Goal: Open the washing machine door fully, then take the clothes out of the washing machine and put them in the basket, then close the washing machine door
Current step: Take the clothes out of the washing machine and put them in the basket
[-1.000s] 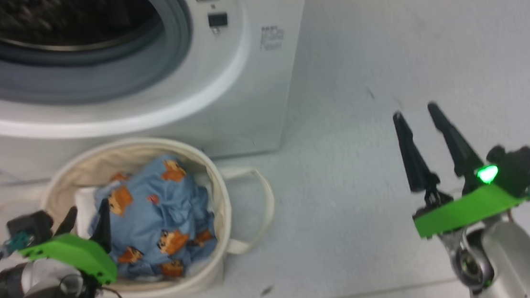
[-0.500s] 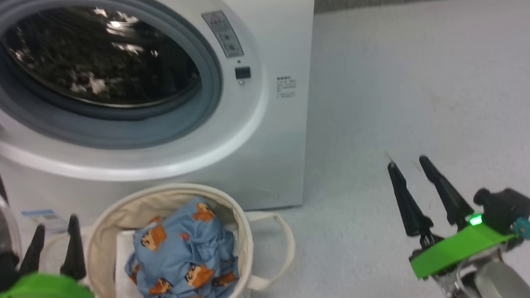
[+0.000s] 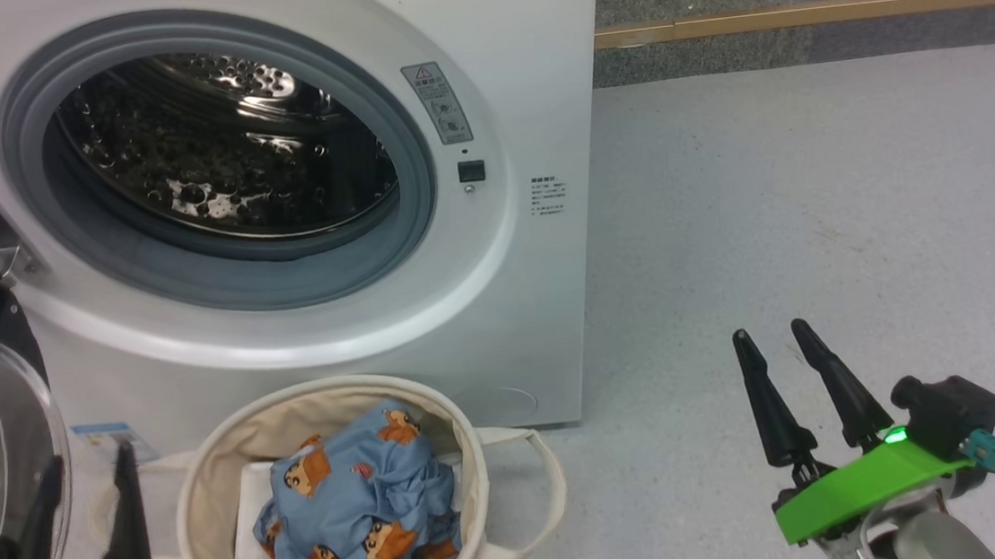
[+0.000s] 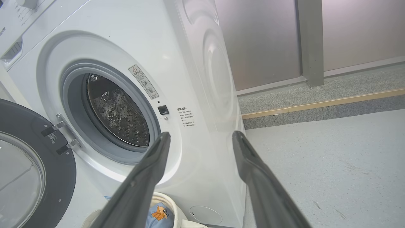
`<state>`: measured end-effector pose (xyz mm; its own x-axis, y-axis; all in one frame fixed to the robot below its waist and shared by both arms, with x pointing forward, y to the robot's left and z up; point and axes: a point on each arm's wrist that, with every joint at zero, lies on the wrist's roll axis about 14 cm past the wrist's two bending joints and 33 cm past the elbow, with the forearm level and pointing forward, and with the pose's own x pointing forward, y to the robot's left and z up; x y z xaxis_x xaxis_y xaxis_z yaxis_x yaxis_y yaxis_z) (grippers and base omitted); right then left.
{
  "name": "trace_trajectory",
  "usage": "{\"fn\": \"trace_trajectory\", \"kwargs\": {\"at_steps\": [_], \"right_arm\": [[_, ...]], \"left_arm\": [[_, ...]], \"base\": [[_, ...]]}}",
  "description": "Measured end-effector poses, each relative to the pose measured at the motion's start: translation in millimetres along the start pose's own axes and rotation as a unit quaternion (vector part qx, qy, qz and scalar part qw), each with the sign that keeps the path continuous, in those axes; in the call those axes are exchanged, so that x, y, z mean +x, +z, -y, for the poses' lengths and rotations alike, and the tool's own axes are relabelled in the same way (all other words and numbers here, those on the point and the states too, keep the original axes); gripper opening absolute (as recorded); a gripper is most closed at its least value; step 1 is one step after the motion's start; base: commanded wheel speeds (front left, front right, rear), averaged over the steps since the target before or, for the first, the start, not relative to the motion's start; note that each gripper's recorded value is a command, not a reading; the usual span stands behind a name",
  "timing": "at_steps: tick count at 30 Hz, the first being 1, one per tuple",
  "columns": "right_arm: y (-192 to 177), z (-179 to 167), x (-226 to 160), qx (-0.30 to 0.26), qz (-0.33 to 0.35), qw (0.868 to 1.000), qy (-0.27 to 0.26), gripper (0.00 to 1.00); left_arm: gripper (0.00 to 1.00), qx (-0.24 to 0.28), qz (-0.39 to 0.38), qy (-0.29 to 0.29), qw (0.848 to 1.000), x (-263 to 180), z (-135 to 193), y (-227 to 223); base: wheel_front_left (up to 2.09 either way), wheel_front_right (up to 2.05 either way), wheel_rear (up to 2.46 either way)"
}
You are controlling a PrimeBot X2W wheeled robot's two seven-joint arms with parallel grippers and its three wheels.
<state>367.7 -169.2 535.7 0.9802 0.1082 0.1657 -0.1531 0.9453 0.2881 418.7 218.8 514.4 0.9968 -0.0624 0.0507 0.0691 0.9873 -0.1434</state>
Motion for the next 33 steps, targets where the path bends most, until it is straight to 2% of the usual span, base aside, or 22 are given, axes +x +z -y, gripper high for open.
{"fn": "trace_trajectory", "kwargs": {"at_steps": [3,8,14,17,33], "right_arm": [[2,0,-1,0.000,0.003,1.000,0.000,1.00],[6,0,-3,-0.001,0.008,1.000,-0.001,1.00],[7,-2,-3,-0.001,0.010,1.000,0.002,1.00],[8,-3,-4,-0.002,0.012,1.000,0.003,1.00],[6,-3,-11,-0.001,0.009,1.000,0.002,1.00]], "left_arm": [[1.00,0.014,-0.003,-0.012,1.000,-8,4,-2],[1.00,0.008,-0.008,-0.003,1.000,-16,-1,-6],[1.00,-0.043,-0.004,0.024,0.999,-18,-11,-3],[1.00,-0.043,-0.002,0.024,0.999,-18,-11,-1],[1.00,0.007,-0.031,-0.002,1.000,-27,-2,-13]], "base": [[0.00,0.00,0.00],[0.00,0.00,0.00],[0.00,0.00,0.00],[0.00,0.00,0.00],[0.00,0.00,0.00]]}}
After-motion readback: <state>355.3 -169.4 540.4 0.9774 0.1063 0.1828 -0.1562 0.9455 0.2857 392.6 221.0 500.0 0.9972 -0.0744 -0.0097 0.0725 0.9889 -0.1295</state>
